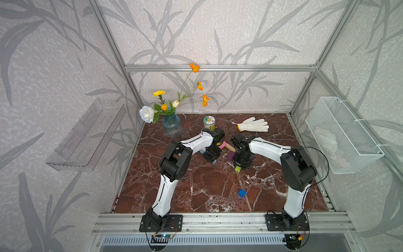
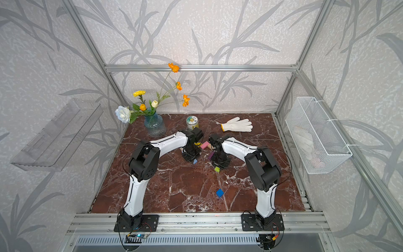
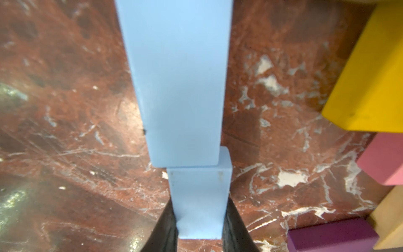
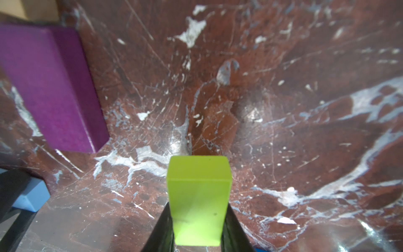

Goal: Assemble a heart with building blocks
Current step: Pick up the building block from the center of the board.

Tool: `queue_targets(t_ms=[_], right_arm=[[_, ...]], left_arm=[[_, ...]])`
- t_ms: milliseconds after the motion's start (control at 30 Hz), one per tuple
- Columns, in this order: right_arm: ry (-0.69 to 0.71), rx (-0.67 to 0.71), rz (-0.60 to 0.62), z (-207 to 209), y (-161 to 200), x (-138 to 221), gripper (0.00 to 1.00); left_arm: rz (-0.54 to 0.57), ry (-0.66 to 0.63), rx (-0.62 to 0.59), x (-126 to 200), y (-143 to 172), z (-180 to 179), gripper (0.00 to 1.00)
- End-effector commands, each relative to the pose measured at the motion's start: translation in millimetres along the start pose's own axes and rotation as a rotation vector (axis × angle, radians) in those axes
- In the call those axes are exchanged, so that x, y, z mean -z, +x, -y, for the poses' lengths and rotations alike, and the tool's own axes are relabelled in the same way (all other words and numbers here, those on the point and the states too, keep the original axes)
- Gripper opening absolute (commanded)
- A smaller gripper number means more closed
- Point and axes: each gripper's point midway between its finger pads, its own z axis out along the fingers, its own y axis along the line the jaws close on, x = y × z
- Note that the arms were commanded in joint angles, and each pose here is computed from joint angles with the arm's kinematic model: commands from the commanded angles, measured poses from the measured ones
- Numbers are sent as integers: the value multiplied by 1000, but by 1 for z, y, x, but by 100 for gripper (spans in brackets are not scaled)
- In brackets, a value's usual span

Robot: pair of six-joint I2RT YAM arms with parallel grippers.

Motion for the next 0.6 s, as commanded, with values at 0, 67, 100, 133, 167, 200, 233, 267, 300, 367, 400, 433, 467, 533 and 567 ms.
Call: queue_targets(t_ms=[0,67,100,133,167,200,233,267,300,367,400,433,467,533,567], right_arm=[[5,1,1,-2,-2,2,0],[4,0,1,-2,-2,2,0],[4,-1,2,-2,-2,2,0],[4,-1,3,-2,-3,2,0],[3,0,4,-2,-3,2,0],[2,-2,4,-2,-3,3,0],[2,-2,4,-2,-3,3,0],[2,-2,4,-3,-3,3,0],[1,-2,5,-3,-3,3,0],[-1,-2,4,-3,-3,3,0],[-2,-4,6,-3,-4,3,0],[-1,-1,4,-4,-3,3,0],[-2,-3,4,-3,-3,2,0],[-5,-3,4,-4,-3,3,0],[-6,-3,4,-4,-3,3,0]], left_arm=[[-11,-51,-1,-5,3,-11,21],[-11,-54,-1,-5,4,-13,21],[-11,-53,0,-4,3,-13,21],[-11,-56,-2,-4,4,-14,21],[-11,-56,-4,-3,5,-15,21],[-11,-56,-3,-2,5,-16,21],[-10,-61,-4,-2,6,-17,21],[-9,-61,-2,-2,6,-19,21],[-8,-59,-3,-1,6,-19,21],[-9,-62,-2,-1,7,-21,21],[-9,-63,-2,-1,7,-22,21],[-8,-65,0,-1,7,-23,21],[-6,-67,1,-1,7,-24,21],[-6,-65,3,-2,7,-25,21],[-5,-63,1,-3,7,-25,21]])
